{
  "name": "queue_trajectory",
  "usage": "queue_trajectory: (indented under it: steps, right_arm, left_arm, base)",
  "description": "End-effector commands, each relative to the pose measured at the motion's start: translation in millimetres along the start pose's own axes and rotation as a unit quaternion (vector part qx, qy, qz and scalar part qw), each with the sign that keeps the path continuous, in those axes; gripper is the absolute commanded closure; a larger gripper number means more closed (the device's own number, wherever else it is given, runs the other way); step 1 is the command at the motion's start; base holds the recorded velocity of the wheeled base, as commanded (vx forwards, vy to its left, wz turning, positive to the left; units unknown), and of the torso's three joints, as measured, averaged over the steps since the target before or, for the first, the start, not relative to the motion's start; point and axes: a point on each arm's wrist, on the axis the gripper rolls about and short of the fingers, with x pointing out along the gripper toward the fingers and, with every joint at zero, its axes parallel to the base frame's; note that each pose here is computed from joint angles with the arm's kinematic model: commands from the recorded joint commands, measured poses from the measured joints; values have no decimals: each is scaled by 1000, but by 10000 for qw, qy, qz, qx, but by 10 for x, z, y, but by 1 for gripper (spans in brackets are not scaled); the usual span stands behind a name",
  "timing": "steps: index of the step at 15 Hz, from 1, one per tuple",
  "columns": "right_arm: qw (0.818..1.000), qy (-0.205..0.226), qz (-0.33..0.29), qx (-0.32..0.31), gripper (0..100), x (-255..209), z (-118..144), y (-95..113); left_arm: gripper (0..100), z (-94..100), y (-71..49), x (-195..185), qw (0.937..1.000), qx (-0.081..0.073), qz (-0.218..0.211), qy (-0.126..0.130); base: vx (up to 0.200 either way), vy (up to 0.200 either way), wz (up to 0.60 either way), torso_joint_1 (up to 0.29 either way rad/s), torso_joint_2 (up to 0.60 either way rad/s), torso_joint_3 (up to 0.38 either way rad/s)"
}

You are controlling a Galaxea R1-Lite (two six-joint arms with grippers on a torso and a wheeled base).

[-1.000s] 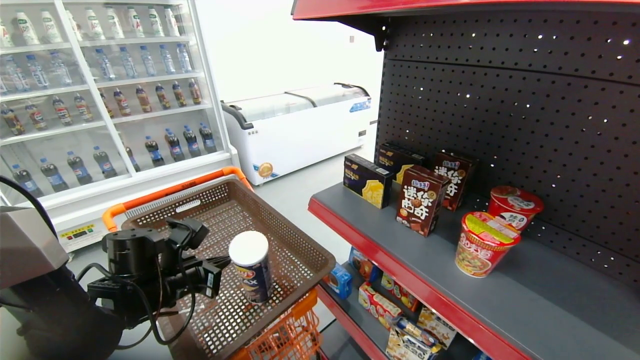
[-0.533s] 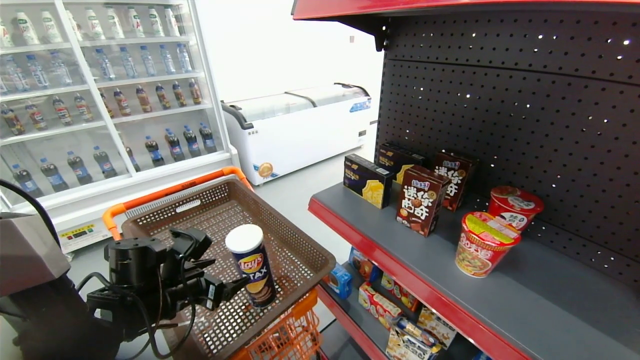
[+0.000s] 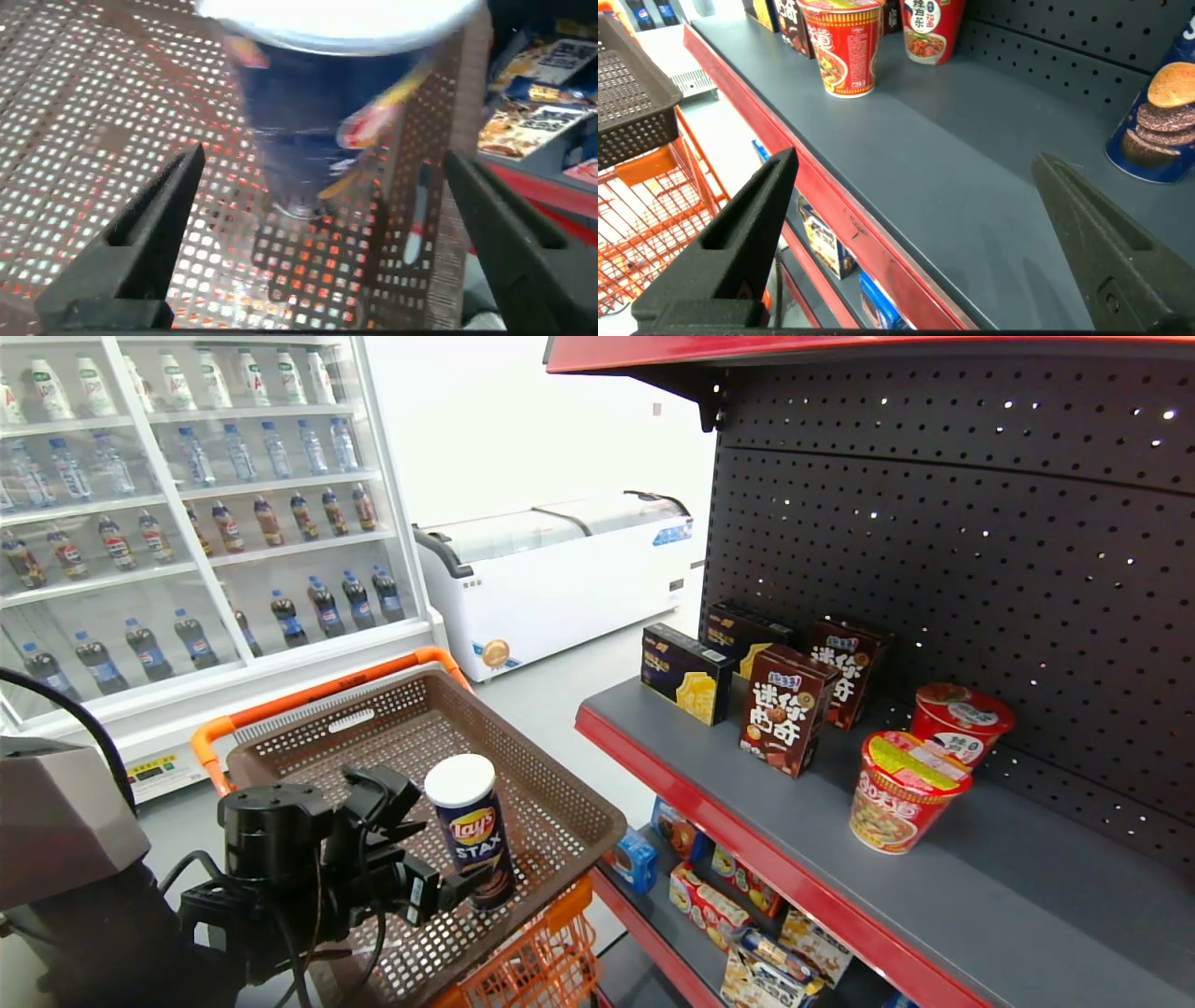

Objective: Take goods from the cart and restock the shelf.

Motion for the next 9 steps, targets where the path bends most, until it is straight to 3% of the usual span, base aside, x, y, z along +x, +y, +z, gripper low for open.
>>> queue_trajectory:
  steps: [1, 5, 6, 9]
  right_arm:
    - [10000, -2, -2, -1, 0, 0, 0, 0]
    - [10000, -2, -2, -1, 0, 0, 0, 0]
    - [10000, -2, -2, -1, 0, 0, 0, 0]
    - [10000, -2, -2, -1, 0, 0, 0, 0]
  left_arm:
    - [0, -71, -35, 100, 9998, -6, -107, 158]
    - [0, -79, 31, 294, 9999, -10, -83, 136]
    - [0, -44, 106, 441, 10000, 0, -34, 25]
    - [0, 4, 153, 639, 9999, 58, -49, -116]
  base:
    - [0, 0, 0, 0, 0, 0]
    - [0, 0, 0, 0, 0, 0]
    - [0, 0, 0, 0, 0, 0]
    - [0, 0, 0, 0, 0, 0]
